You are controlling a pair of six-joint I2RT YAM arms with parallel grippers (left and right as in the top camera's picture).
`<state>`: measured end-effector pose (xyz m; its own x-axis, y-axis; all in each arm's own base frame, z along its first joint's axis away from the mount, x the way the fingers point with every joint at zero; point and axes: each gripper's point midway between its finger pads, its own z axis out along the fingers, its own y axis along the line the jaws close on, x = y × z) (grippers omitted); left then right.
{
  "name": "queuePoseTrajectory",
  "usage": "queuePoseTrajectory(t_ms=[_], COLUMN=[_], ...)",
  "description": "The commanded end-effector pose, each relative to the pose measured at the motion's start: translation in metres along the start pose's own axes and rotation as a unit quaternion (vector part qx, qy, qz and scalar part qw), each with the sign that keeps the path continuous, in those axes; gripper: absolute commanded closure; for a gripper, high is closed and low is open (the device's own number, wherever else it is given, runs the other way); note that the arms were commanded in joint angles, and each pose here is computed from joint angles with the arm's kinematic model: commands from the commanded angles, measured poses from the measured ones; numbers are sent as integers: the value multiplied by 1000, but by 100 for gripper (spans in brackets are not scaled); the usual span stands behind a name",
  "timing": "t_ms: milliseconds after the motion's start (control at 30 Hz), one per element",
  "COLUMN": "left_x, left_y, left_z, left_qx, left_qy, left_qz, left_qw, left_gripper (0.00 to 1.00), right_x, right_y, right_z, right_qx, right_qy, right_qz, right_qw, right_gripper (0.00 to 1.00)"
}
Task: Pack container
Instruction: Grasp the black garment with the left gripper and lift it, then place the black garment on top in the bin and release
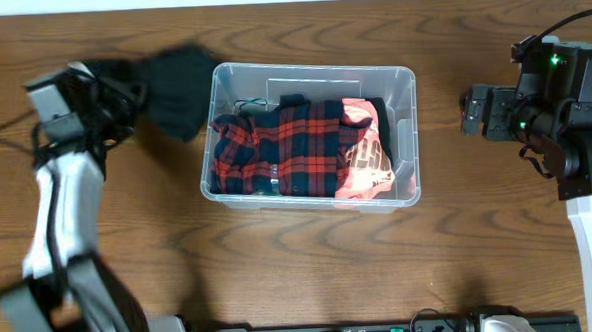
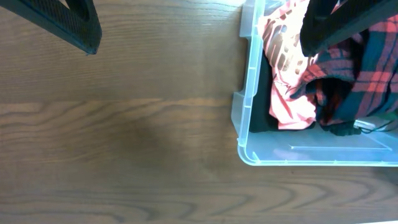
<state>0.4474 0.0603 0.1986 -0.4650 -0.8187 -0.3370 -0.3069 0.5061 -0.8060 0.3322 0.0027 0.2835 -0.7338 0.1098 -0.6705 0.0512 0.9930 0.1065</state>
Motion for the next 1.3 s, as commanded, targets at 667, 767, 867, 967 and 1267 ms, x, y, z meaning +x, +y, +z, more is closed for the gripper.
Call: queuePoseTrajectory(t_ms=[667,767,867,967,1267], left_x=[192,214,232,245,290], left_y=[-171,-168,-165,-159,-116], left_z=[-102,-94,-84,-72,-4], left_qx=[127,105,93,80,-7], left_qy=[82,63,35,20,60], left_qz=[124,97,78,51,1], left_qw=[981,988,992,995,998], left_gripper=[94,94,94,94,94], right_x=[2,3,3,3,3], right_y=[-2,-2,-2,-2,-2], right_z=[1,1,1,1,1], right_qx=[3,3,3,3,3], right_qy=[6,6,6,6,6], right_qz=[-5,-5,-5,-5,-5], right_qw=[1000,1000,1000,1000,1000], right_gripper=[1,1,1,1,1])
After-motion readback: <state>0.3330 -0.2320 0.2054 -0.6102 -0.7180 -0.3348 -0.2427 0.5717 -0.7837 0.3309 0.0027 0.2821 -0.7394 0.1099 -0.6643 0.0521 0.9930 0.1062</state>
